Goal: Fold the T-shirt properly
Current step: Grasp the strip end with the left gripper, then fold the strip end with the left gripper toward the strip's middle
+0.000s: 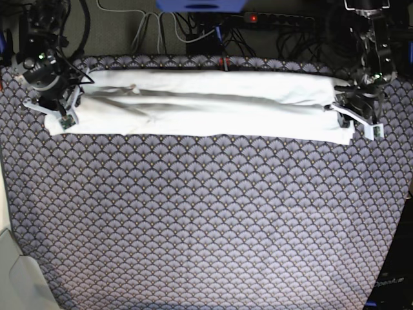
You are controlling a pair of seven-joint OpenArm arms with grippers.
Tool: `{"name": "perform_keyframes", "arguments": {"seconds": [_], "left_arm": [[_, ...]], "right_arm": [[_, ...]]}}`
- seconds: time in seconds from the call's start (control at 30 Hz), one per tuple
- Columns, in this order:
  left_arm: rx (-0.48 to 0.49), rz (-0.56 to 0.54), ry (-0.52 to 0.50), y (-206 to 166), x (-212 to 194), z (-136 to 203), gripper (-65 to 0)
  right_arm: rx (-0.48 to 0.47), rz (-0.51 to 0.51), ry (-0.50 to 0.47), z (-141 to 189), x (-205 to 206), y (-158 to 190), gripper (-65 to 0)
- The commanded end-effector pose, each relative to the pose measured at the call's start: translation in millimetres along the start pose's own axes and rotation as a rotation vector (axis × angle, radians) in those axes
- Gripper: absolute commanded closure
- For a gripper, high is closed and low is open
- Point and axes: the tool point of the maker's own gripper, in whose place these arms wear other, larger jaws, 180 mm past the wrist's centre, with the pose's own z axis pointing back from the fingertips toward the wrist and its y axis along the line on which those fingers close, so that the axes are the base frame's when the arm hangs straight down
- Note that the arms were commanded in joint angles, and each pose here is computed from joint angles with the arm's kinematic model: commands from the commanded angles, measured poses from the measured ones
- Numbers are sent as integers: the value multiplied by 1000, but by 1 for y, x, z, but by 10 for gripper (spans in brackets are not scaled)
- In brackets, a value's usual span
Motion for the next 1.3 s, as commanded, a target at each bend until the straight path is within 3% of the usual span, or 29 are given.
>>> {"name": "perform_keyframes", "arguments": {"seconds": [0.0, 0.03, 0.13, 0.23, 0.43, 0.8, 0.93, 1.27], "left_arm": [[14, -13, 101, 4, -23, 2, -33], [13, -13, 98, 3, -22, 2, 0], [6, -17, 81, 0, -16, 3, -9], [-27, -48, 4, -17, 10, 14, -4], [-159, -121, -91, -89, 47, 59, -4], [-434, -135, -35, -209, 23, 83, -4], [-544, -140, -63, -257, 33, 90, -4], [-723, -204, -23, -327, 15, 105, -4]], "right_arm": [[-20, 2, -24, 4, 6, -7, -179], [-20, 2, -24, 4, 6, -7, -179], [-19, 3, -25, 4, 6, -6, -179], [-19, 3, -25, 4, 6, -6, -179], [-22, 2, -30, 4, 9, -7, -179], [-21, 2, -29, 4, 8, -7, -179], [-21, 3, -29, 4, 9, -7, -179], [-21, 5, -25, 4, 7, -7, -180]]}}
